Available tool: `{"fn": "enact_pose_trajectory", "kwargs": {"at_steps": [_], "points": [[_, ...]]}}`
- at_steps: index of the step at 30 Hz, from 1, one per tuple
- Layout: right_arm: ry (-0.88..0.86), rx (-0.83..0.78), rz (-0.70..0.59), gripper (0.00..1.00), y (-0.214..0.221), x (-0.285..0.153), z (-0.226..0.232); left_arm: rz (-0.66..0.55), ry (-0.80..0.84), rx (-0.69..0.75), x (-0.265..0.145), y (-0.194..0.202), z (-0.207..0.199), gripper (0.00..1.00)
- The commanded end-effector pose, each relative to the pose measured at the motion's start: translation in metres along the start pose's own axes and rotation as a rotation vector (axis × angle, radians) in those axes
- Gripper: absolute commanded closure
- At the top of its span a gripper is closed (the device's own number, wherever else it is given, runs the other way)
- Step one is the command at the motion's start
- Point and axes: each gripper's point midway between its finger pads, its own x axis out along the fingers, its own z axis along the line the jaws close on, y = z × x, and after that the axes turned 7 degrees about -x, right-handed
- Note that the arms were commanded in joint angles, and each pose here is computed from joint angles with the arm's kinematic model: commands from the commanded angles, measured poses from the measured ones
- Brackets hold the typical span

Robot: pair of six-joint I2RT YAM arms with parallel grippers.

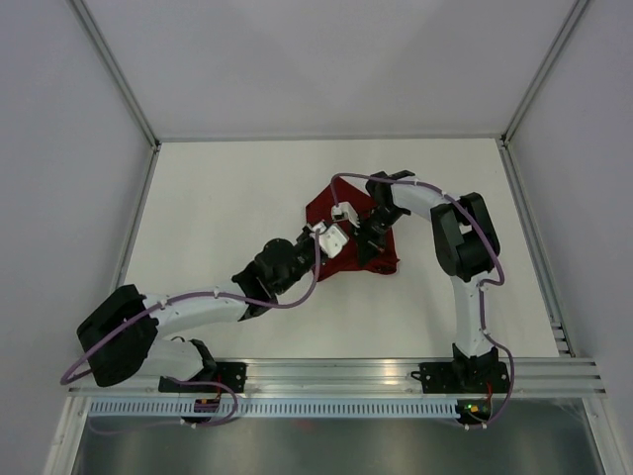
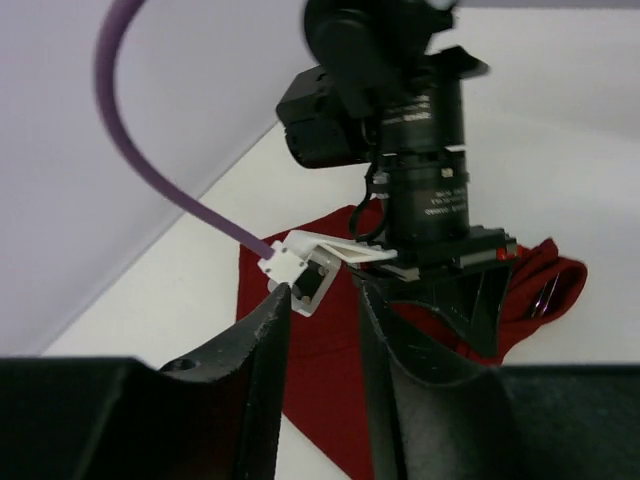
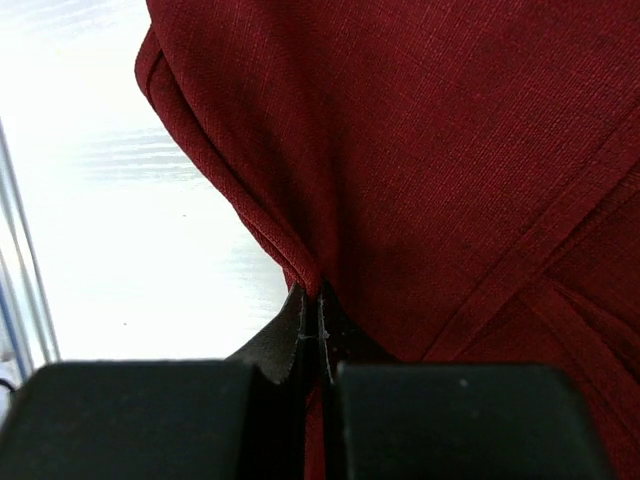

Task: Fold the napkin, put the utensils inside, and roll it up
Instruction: Roll the napkin with the utensil

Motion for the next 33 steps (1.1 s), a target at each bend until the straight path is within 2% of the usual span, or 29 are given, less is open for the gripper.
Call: {"fn": "enact_pose_trajectory", "kwargs": {"at_steps": [1, 3, 8, 14, 23, 33], "points": [[-0.112, 0.047, -0.004, 1.0, 0.006, 0.003, 0.007, -0.059, -0.058, 0.206, -0.005, -0.009, 0.001, 0.59], [-0.119, 0.052, -0.006, 1.0, 0.004, 0.001, 0.003, -0.081, -0.065, 0.246, -0.01, -0.01, -0.008, 0.62], [-0.16, 0.099, -0.001, 1.0, 0.005, 0.002, 0.001, -0.051, 0.03, 0.366, -0.014, 0.006, -0.044, 0.6], [-0.208, 0.158, 0.008, 0.99, 0.003, 0.001, -0.002, 0.036, 0.173, 0.589, -0.011, 0.05, -0.096, 0.6], [-0.229, 0.235, 0.042, 1.0, 0.012, 0.003, -0.009, 0.095, 0.329, 0.702, 0.0, 0.091, -0.133, 0.58], [-0.223, 0.246, 0.042, 0.99, 0.013, 0.002, -0.011, 0.159, 0.416, 0.676, 0.019, 0.13, -0.136, 0.57]]}}
